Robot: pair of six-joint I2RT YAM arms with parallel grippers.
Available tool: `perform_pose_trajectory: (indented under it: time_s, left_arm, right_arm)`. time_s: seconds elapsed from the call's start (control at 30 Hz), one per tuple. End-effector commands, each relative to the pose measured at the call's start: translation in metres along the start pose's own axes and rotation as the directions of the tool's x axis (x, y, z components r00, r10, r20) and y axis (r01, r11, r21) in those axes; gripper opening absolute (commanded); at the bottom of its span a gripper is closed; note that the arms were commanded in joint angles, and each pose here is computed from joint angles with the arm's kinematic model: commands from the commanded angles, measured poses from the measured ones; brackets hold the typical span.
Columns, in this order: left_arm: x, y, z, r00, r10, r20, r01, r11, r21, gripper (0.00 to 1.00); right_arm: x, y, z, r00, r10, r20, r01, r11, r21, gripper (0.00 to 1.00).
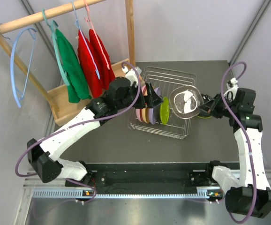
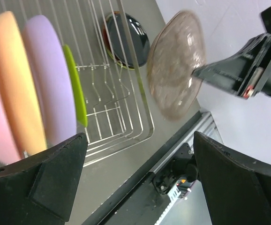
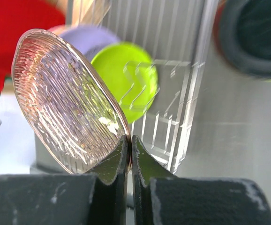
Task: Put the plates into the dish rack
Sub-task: Pick up the plate at the center of the board.
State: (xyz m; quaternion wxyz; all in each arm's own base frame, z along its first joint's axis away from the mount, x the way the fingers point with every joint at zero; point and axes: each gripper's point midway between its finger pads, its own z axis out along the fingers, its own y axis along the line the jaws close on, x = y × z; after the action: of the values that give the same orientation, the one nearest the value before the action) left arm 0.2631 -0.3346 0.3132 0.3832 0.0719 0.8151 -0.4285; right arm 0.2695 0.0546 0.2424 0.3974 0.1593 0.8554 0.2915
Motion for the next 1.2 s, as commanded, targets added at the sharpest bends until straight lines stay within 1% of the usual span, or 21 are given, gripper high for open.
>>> perform_pose_trajectory:
  time_s: [0.0,0.07,0.27,0.43,0.5,0.57,0.6,0.63,0.67,0.7,0.8,0.83,0.9,0.93,0.97,1.03,1.07,1.1,1.13,1.17]
  left_arm:
    - [-0.01,-0.03,0.013,0.999,-0.046,0.02,0.042,0.988,0.151,0.99]
    - [-0.01,-0.035,0.018,0.998,-0.057,0.014,0.053,0.983,0.177,0.99]
    - [0.004,-0.042,0.036,0.996,-0.072,-0.049,0.081,0.972,0.22,0.99]
    - [0.016,-0.04,0.051,0.994,-0.07,-0.079,0.085,0.974,0.21,0.99]
    - [0.019,-0.04,0.056,0.994,-0.063,-0.084,0.079,0.975,0.206,0.98]
    - [0.02,-0.041,0.058,0.995,-0.058,-0.086,0.074,0.978,0.197,0.94]
    - [0.023,-0.038,0.062,0.994,-0.058,-0.097,0.075,0.98,0.184,0.88]
    - [0.026,-0.039,0.063,0.993,-0.054,-0.11,0.072,0.983,0.17,0.84]
    - [0.023,-0.035,0.065,0.995,-0.049,-0.091,0.062,0.987,0.146,0.82]
    - [0.024,-0.035,0.065,0.995,-0.044,-0.086,0.056,0.989,0.137,0.75]
    - [0.024,-0.036,0.065,0.996,-0.038,-0.081,0.049,0.99,0.133,0.67]
    - [0.023,-0.037,0.066,0.996,-0.036,-0.08,0.047,0.99,0.134,0.58]
    - [0.023,-0.036,0.065,0.996,-0.032,-0.078,0.042,0.991,0.124,0.51]
    - [0.023,-0.036,0.066,0.997,-0.032,-0.077,0.042,0.992,0.123,0.43]
    - [0.022,-0.036,0.065,0.997,-0.031,-0.073,0.039,0.992,0.123,0.39]
    - [0.022,-0.037,0.065,0.997,-0.027,-0.075,0.036,0.992,0.124,0.29]
    - [0.022,-0.038,0.064,0.997,-0.023,-0.076,0.033,0.992,0.126,0.21]
    - [0.023,-0.038,0.064,0.997,-0.022,-0.079,0.031,0.992,0.123,0.2]
    - [0.021,-0.039,0.064,0.997,-0.021,-0.073,0.029,0.993,0.118,0.19]
    - [0.02,-0.039,0.064,0.997,-0.015,-0.072,0.023,0.993,0.119,0.13]
  right_arm:
    - [0.021,0.027,-0.002,0.998,-0.037,-0.05,0.031,0.993,-0.11,0.0]
    - [0.027,0.032,-0.003,0.997,-0.05,-0.06,0.041,0.99,-0.131,0.0]
    - [0.033,0.04,-0.003,0.995,-0.049,-0.092,0.031,0.983,-0.181,0.0]
    - [0.034,0.053,-0.007,0.992,-0.066,-0.108,0.038,0.969,-0.243,0.0]
    - [0.034,0.056,-0.007,0.991,-0.071,-0.116,0.04,0.968,-0.25,0.0]
    - [0.036,0.058,-0.006,0.989,-0.076,-0.125,0.041,0.965,-0.258,0.0]
    - [0.038,0.058,-0.006,0.989,-0.073,-0.131,0.037,0.965,-0.258,0.0]
    - [0.037,0.058,-0.006,0.989,-0.073,-0.13,0.037,0.965,-0.261,0.0]
    - [0.038,0.058,-0.006,0.989,-0.072,-0.131,0.036,0.964,-0.263,0.0]
    - [0.039,0.06,-0.007,0.989,-0.074,-0.131,0.036,0.962,-0.269,0.0]
    - [0.04,0.06,-0.006,0.987,-0.076,-0.139,0.036,0.961,-0.273,0.0]
    - [0.04,0.06,-0.005,0.987,-0.074,-0.145,0.032,0.961,-0.274,0.0]
    - [0.042,0.059,-0.004,0.986,-0.075,-0.15,0.032,0.961,-0.273,0.0]
    - [0.042,0.058,-0.003,0.985,-0.075,-0.153,0.031,0.962,-0.273,0.0]
    - [0.043,0.058,-0.002,0.985,-0.077,-0.154,0.033,0.962,-0.273,0.0]
    - [0.045,0.056,-0.001,0.984,-0.073,-0.162,0.028,0.963,-0.268,0.01]
    - [0.044,0.056,-0.001,0.984,-0.074,-0.161,0.029,0.963,-0.269,0.02]
    - [0.045,0.056,-0.001,0.984,-0.075,-0.162,0.029,0.963,-0.269,0.05]
    - [0.044,0.056,-0.002,0.985,-0.077,-0.157,0.032,0.963,-0.269,0.1]
    - [0.044,0.056,-0.002,0.984,-0.077,-0.157,0.033,0.963,-0.267,0.12]
